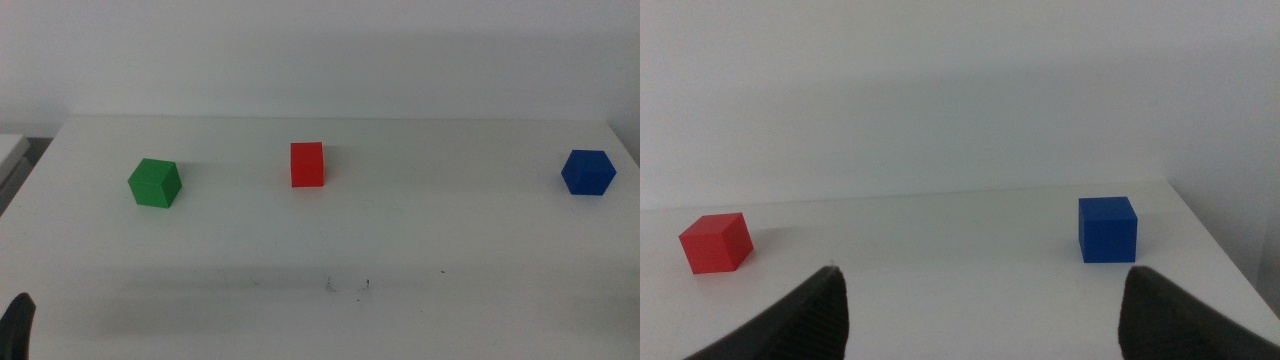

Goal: Stack red cubes first, then green, then blue cubes in a specific spot.

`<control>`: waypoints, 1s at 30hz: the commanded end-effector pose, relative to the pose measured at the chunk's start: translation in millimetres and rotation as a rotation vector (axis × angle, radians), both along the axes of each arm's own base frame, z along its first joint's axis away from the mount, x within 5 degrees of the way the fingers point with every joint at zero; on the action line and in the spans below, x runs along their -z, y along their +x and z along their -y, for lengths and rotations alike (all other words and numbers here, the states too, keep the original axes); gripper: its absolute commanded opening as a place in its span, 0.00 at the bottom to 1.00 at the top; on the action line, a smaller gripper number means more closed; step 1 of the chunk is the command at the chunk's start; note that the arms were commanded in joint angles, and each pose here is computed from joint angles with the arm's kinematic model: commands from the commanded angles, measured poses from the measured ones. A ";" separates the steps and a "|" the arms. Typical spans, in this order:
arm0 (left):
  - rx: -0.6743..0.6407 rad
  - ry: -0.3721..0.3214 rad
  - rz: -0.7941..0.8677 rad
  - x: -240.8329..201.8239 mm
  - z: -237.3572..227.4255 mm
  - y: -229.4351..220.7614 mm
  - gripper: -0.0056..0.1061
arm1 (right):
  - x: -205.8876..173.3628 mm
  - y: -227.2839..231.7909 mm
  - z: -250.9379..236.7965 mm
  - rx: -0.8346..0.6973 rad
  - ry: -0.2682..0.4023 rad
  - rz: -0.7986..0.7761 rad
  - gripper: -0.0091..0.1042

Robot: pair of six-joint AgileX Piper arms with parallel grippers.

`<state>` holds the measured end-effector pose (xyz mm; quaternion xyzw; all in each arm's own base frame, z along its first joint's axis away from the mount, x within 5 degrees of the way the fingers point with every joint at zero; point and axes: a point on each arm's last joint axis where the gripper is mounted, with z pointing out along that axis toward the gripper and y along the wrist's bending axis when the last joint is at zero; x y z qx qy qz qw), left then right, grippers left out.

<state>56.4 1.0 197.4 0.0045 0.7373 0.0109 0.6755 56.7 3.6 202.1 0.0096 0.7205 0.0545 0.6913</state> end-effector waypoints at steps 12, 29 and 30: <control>0.033 -0.184 -0.533 -144.4 9.6 103.7 0.89 | -1.1 -0.3 0.2 0.003 -0.013 0.016 0.90; 0.223 -0.092 -0.952 -112.8 166.2 339.0 0.89 | -1.1 -0.3 0.2 0.003 -0.013 0.016 0.90; 0.227 -0.092 -0.959 -102.9 174.6 347.6 0.89 | -1.1 -0.3 0.2 0.003 -0.013 0.016 0.90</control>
